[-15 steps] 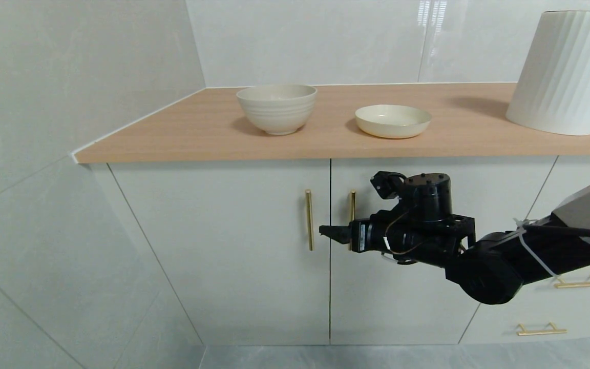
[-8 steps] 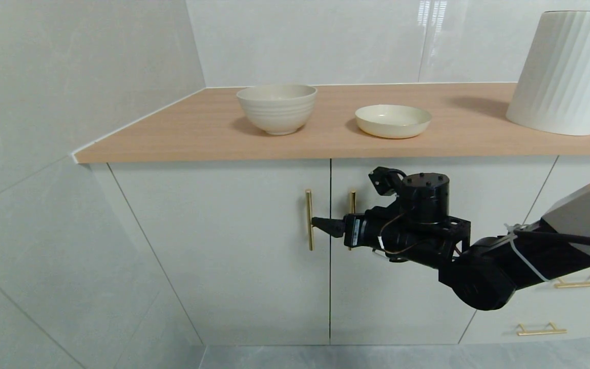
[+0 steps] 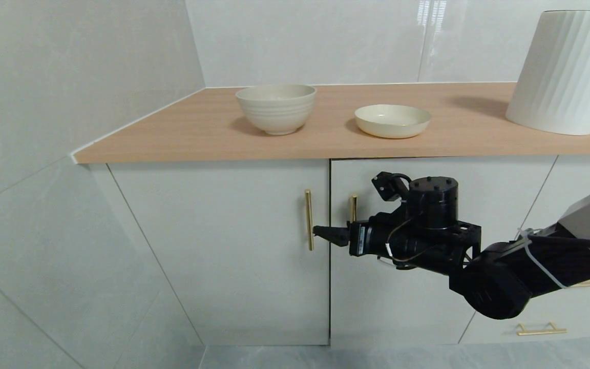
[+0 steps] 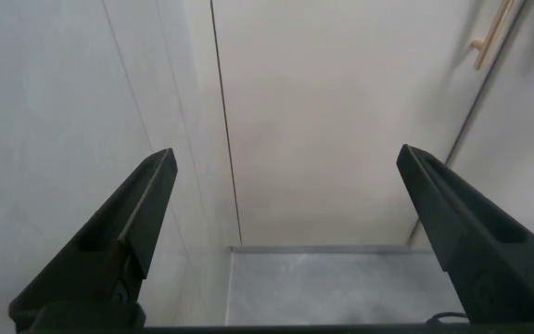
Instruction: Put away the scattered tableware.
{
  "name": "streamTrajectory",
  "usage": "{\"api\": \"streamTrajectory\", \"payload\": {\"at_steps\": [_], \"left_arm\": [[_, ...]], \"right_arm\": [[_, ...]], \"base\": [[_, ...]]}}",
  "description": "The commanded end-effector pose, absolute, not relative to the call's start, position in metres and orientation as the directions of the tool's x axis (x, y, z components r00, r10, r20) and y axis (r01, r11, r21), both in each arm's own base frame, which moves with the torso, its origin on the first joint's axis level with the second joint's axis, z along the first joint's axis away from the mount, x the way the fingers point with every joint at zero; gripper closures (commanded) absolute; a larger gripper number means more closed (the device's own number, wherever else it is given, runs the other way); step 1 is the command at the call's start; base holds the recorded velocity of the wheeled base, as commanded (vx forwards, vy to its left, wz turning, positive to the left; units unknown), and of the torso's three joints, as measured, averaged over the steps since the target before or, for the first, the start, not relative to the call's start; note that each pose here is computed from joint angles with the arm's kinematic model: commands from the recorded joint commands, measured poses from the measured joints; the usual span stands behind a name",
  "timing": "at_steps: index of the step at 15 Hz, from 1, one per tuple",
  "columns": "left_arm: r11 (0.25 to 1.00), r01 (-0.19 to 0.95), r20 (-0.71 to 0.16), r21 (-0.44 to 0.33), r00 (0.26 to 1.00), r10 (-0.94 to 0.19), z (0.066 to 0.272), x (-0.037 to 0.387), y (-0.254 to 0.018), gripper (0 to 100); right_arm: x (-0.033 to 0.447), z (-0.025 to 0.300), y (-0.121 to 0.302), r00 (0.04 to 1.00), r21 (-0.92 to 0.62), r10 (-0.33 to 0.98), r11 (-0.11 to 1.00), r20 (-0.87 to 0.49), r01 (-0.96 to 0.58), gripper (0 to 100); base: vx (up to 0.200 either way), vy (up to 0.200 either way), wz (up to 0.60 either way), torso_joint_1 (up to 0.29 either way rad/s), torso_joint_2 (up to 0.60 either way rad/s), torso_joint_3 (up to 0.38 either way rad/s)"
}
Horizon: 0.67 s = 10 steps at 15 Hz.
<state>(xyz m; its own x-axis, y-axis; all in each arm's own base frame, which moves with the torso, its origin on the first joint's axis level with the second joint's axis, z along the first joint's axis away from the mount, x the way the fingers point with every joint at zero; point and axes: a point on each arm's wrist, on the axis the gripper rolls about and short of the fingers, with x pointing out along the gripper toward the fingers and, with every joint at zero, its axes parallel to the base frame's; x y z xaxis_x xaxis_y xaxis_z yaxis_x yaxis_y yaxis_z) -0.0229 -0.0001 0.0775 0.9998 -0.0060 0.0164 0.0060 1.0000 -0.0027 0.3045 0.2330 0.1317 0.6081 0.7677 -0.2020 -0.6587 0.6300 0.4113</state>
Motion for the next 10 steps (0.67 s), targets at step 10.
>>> {"api": "streamTrajectory", "payload": {"at_steps": [10], "left_arm": [[1.000, 0.006, 0.017, -0.003, 1.000, -0.006, 0.077, -0.023, 0.000, 0]], "right_arm": [[0.237, 0.153, 0.200, 0.489, 0.434, 0.847, 0.529, -0.210, -0.729, 0]], "base": [[0.000, 0.000, 0.00, 0.000, 0.00, 0.000]]}}
